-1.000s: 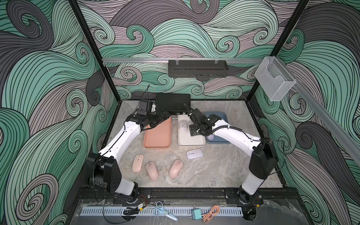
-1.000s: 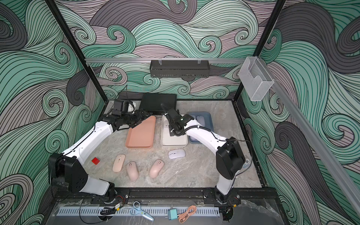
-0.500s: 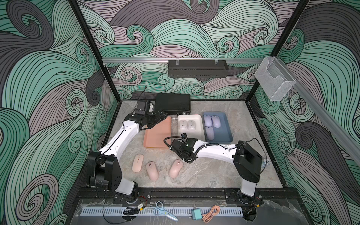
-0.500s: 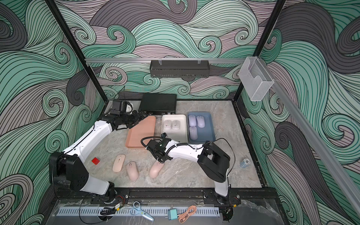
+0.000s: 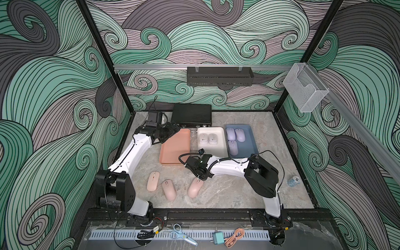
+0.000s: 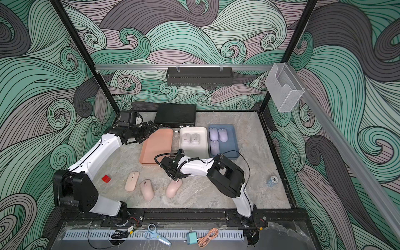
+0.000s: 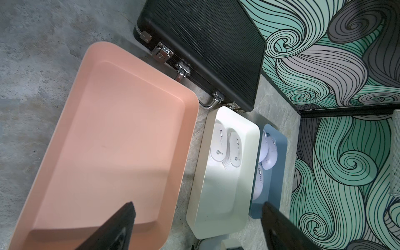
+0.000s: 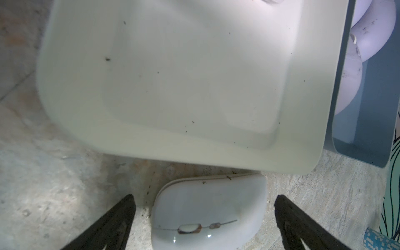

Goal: Place the mice by color into the storage box
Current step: Move the mouse to the center of the board.

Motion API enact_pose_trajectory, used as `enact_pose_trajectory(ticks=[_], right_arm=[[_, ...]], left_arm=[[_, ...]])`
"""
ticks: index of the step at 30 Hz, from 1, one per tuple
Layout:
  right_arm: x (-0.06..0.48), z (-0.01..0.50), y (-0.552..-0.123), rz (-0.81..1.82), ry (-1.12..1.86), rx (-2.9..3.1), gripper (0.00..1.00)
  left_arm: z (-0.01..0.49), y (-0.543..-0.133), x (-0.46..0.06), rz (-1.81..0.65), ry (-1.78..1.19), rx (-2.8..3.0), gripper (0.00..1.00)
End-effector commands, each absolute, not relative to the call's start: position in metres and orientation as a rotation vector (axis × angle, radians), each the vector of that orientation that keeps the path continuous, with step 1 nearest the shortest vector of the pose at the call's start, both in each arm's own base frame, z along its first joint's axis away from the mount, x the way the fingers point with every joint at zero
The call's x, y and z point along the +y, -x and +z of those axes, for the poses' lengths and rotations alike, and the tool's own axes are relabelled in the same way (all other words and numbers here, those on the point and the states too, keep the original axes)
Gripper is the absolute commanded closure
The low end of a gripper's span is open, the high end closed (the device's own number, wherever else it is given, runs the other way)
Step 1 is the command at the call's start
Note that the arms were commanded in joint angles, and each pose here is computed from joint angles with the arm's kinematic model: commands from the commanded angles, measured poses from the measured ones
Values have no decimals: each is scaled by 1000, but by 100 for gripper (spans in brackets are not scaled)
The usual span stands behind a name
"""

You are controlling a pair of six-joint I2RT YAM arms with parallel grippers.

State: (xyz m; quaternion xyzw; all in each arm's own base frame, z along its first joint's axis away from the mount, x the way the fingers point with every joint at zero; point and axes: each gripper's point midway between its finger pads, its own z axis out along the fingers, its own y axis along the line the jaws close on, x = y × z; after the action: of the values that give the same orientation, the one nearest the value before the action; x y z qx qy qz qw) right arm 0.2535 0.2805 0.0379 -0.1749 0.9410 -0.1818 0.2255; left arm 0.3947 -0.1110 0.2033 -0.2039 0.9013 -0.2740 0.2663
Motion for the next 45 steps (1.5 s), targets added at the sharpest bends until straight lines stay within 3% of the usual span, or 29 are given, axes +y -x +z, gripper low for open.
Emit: enact_pose_trajectory(ticks=[1,14,22,31,36,43,45], right_arm=[[266,42,-264,-563,412,2575,0],[216,44,-249,-507,234,2649,0],[210,55,-230,-94,187,2760,0],[174,90,-217,138,142,2782,3],[155,82,-204,209,59,2791,28],[137,59,-188,232,-36,2823,95],[140,55,-190,299,-66,2828,98]], left_arm=[[215,-401,-114,-787,548,2410,10],[213,-402,-117,-819,545,2409,10],[209,-402,-126,-858,520,2413,10],[200,-389,-171,-900,375,2495,10],[204,-385,-176,-899,347,2503,10],[212,-383,-178,-927,341,2485,10],[213,-383,-178,-925,338,2479,10]])
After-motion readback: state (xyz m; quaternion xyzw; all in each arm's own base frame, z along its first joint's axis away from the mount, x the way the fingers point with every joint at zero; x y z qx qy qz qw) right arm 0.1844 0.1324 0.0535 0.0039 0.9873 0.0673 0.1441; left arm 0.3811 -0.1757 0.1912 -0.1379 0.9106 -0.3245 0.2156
